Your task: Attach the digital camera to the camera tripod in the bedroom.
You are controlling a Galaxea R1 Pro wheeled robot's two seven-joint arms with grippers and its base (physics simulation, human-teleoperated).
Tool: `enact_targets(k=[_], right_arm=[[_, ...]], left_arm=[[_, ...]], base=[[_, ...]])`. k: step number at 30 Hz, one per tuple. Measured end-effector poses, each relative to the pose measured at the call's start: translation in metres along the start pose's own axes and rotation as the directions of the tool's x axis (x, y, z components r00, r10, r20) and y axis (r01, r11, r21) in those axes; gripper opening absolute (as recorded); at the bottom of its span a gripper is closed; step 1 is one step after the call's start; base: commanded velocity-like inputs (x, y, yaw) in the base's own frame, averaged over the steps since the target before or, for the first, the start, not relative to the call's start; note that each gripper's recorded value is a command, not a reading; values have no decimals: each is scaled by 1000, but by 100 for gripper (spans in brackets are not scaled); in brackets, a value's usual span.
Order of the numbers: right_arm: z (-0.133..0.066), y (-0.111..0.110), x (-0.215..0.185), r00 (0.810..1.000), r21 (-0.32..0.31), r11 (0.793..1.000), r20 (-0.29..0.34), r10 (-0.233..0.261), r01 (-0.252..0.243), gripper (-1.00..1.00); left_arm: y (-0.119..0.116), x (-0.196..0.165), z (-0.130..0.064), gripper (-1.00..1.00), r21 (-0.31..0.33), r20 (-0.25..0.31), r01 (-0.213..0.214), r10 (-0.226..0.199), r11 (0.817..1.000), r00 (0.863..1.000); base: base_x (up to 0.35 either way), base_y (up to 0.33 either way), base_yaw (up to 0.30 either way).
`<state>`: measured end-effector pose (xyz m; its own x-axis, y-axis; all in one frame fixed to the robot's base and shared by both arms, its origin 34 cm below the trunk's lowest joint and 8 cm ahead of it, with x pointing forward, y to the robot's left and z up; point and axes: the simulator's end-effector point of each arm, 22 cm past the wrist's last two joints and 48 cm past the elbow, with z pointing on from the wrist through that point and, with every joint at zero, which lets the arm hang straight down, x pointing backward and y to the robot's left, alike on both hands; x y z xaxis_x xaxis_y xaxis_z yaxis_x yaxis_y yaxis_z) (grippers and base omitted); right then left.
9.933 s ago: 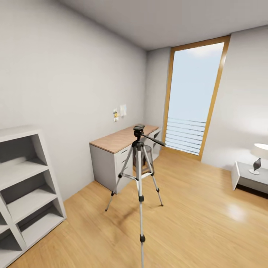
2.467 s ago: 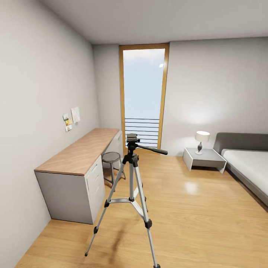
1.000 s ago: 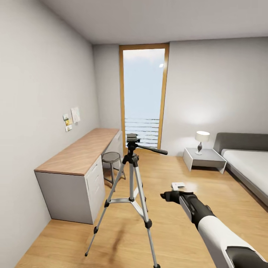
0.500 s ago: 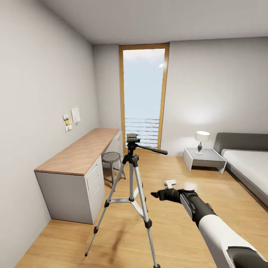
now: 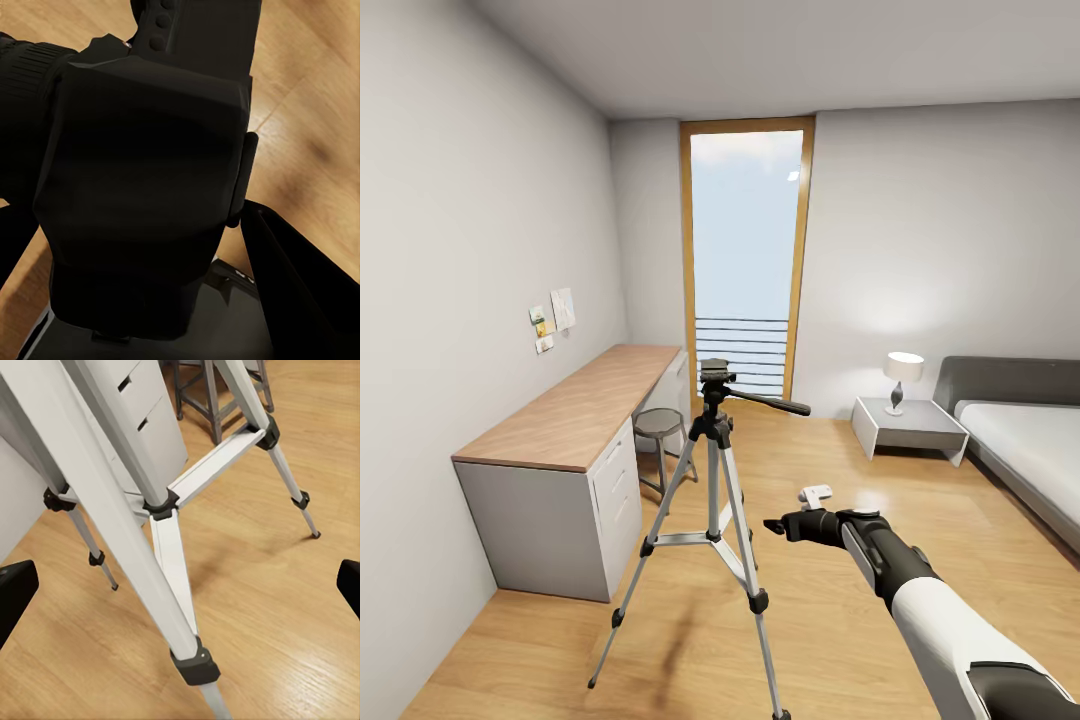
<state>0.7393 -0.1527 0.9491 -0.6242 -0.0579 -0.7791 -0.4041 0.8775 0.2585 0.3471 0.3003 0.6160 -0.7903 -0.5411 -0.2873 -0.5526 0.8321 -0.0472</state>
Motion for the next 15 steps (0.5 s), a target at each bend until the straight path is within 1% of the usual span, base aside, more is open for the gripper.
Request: enact_targets(k=[2, 5, 13, 14, 15], right_arm=[[0, 0, 0, 1000, 0, 1000, 0, -1, 1, 100], [0, 0, 0, 1000, -1, 1000, 0, -2, 2, 100], [0, 2, 1, 1000, -9, 1000, -1, -2, 2, 100], [0, 3, 3, 1000, -12, 1000, -6, -2, 2, 100], [3, 7, 13, 999, -28, 999, -35, -21, 20, 100]], left_arm=[[0, 0, 0, -100, 0, 0, -2, 2, 1000, 1000], [0, 0, 0, -100, 2, -1, -7, 7, 1000, 1000], [-1, 0, 0, -100, 6, 1, -11, 11, 1000, 1000], [-1, 0, 0, -100, 6, 0, -12, 12, 1000, 1000], [0, 0, 0, -100, 6, 0, -12, 12, 1000, 1000]], base=[[94, 0, 0], [200, 0, 0], [281, 0, 0], [98, 0, 0], [78, 0, 0]])
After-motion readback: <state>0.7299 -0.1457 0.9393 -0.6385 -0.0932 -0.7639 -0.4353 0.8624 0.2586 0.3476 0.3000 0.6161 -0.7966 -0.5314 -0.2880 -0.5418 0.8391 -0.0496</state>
